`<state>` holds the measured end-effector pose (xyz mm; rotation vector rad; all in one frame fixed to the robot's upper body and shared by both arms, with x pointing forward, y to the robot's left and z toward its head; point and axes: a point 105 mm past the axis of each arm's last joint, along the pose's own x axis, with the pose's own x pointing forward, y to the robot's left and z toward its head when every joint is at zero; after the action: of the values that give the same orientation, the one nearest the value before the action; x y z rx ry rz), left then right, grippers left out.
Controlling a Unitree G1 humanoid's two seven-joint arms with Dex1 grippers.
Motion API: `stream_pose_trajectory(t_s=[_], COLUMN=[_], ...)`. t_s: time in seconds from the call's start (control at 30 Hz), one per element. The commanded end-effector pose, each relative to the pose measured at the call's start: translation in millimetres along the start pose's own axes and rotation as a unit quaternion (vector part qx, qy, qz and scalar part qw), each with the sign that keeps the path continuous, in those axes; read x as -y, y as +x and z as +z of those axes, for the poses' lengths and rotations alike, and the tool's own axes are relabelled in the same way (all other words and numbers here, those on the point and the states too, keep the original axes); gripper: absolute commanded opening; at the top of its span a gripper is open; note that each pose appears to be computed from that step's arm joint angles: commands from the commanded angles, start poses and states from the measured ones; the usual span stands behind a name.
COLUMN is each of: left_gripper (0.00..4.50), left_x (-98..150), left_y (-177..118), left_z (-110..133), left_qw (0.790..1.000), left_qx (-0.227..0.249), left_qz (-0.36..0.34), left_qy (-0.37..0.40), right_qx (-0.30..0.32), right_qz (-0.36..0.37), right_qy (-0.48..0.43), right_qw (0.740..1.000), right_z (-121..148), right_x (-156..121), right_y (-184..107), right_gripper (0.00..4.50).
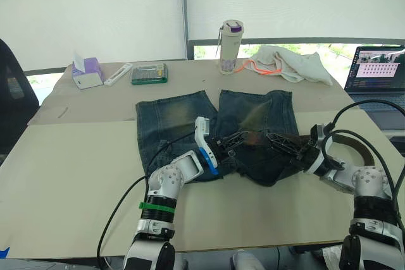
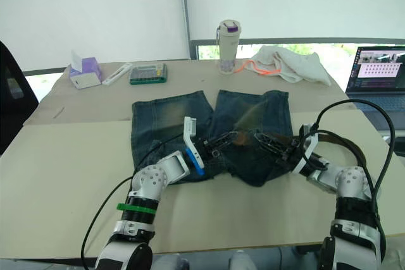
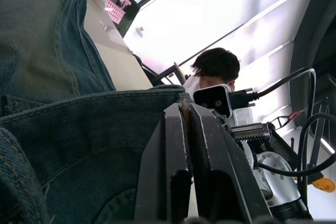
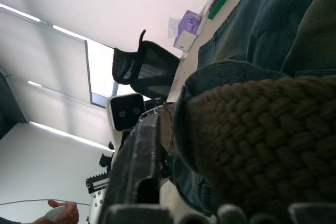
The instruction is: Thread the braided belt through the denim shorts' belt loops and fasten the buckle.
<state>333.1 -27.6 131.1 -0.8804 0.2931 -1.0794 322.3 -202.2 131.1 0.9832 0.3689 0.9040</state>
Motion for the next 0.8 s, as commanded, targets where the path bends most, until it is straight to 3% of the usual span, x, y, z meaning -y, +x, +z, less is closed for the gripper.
stream_pose_trajectory(t_s=[0.03,0.13,0.23,0.4,0.57,0.67,0.8], left_gripper=[0.0,0.0,0.0,0.0,0.0,0.0,0.0], left_x=[5,-2,-8,-10,-15,-16,-19], left_y=[2,-2,-10,-27,-39,-43,-46], left_z=[2,9,14,17,21,23,23], left_qw=[1.0,0.999,0.998,0.994,0.989,0.988,0.987], left_qx=[0.007,0.023,0.027,0.022,0.011,0.012,0.013], left_qz=[-0.007,0.019,0.043,0.064,0.092,0.1,0.111], left_qy=[0.017,0.024,0.047,0.089,0.118,0.119,0.117], right_qx=[0.001,-0.016,-0.059,-0.098,-0.113,-0.138,-0.116], right_qz=[-0.004,-0.033,-0.047,-0.026,0.035,0.012,-0.035], right_qy=[-0.048,-0.094,-0.135,-0.187,-0.184,-0.195,-0.219], right_qw=[0.999,0.995,0.988,0.977,0.976,0.971,0.968], right_z=[9,10,1,-10,-38,-62,-74], right_x=[-9,-7,-13,-33,-59,-48,-25], right_y=[-9,-25,-35,-36,-2,14,28], right_gripper=[2.7,3.72,4.38,4.38,4.38,4.38,4.38])
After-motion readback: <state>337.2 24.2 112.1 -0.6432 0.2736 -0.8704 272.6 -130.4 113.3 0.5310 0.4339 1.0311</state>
